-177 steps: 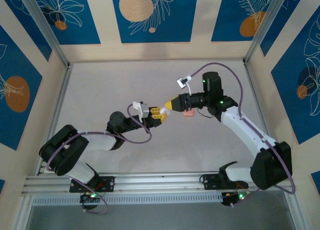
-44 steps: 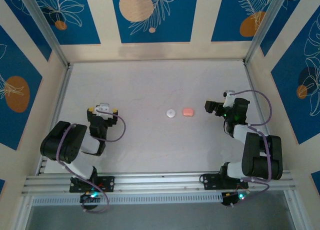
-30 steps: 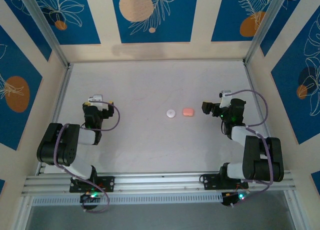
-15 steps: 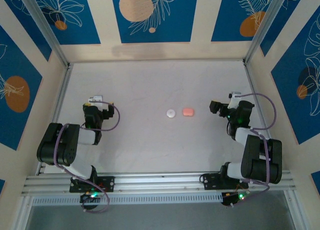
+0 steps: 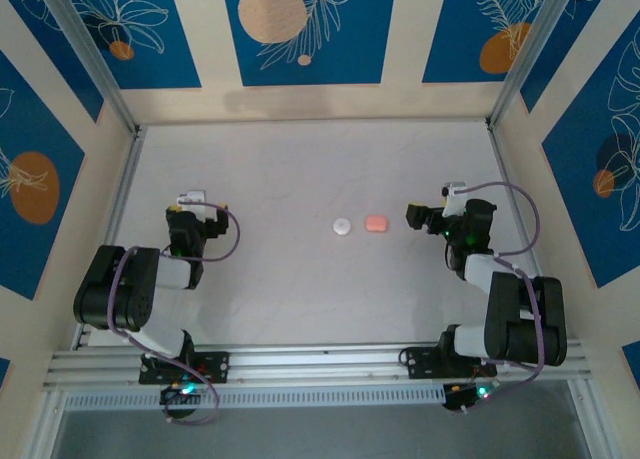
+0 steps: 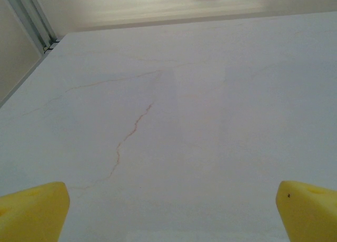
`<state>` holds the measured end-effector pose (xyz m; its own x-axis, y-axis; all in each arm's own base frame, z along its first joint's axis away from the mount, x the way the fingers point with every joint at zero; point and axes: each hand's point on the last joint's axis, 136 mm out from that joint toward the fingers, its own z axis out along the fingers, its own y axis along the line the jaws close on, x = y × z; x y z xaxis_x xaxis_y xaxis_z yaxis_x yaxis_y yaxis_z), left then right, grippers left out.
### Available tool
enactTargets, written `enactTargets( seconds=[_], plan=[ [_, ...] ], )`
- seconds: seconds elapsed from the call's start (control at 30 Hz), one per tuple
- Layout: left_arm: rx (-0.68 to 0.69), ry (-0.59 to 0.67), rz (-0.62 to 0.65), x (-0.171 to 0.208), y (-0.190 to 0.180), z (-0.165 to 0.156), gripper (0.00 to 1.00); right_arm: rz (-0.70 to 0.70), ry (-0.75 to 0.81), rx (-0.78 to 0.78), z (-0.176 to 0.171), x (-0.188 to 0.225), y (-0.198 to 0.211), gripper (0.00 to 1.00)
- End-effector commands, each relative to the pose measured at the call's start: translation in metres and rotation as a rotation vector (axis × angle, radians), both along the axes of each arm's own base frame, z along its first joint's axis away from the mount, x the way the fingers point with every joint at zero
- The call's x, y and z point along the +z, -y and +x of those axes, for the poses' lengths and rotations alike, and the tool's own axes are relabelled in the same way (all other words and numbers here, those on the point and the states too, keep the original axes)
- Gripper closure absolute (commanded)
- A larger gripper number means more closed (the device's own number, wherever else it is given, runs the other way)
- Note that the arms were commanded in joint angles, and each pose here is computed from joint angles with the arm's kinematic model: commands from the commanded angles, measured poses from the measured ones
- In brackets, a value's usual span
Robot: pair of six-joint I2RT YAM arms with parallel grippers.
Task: Insert the wireless bluetooth earbuds into the charging case
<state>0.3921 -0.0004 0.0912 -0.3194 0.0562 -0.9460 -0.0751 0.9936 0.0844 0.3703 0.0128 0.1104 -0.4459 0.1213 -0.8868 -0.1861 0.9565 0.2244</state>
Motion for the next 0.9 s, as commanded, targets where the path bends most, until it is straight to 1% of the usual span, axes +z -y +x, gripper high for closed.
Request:
enactTargets(
  seconds=[0.0,0.2,0.3,0.43,0.53,0.6,0.67,0.7,0.87],
  plan=[
    [-0.008,0.011,-0.013,0.003,0.001,0.0,0.0,-0.007,0.021,0.011,0.007,0.008,0.003,0.01],
    [-0.012,0.011,-0.014,0.003,0.001,0.0,0.0,0.026,0.042,-0.02,0.002,0.012,0.011,0.01],
    [-0.02,0.009,-0.014,0.003,0.003,0.001,0.0,0.062,0.073,-0.02,0.0,0.015,0.004,0.01],
    [-0.043,0.001,-0.013,0.003,0.006,0.002,0.0,-0.004,0.089,-0.005,0.015,0.012,-0.016,0.01],
    [-0.054,-0.004,-0.012,0.002,0.008,0.002,0.0,-0.046,0.052,-0.002,0.029,-0.01,-0.024,0.01],
    [-0.066,-0.006,-0.01,0.002,0.01,0.003,0.0,-0.031,0.05,-0.011,0.024,-0.012,-0.018,0.01],
    [-0.077,-0.011,-0.011,0.001,0.012,0.003,0.0,-0.046,0.07,-0.003,0.024,-0.015,-0.022,0.01],
    [-0.082,-0.011,-0.01,0.002,0.013,0.003,0.0,-0.059,0.051,-0.01,0.024,-0.017,-0.022,0.01],
    [-0.107,-0.019,-0.009,0.001,0.017,0.004,0.0,-0.058,0.057,-0.014,0.025,-0.016,-0.021,0.01]
  ],
)
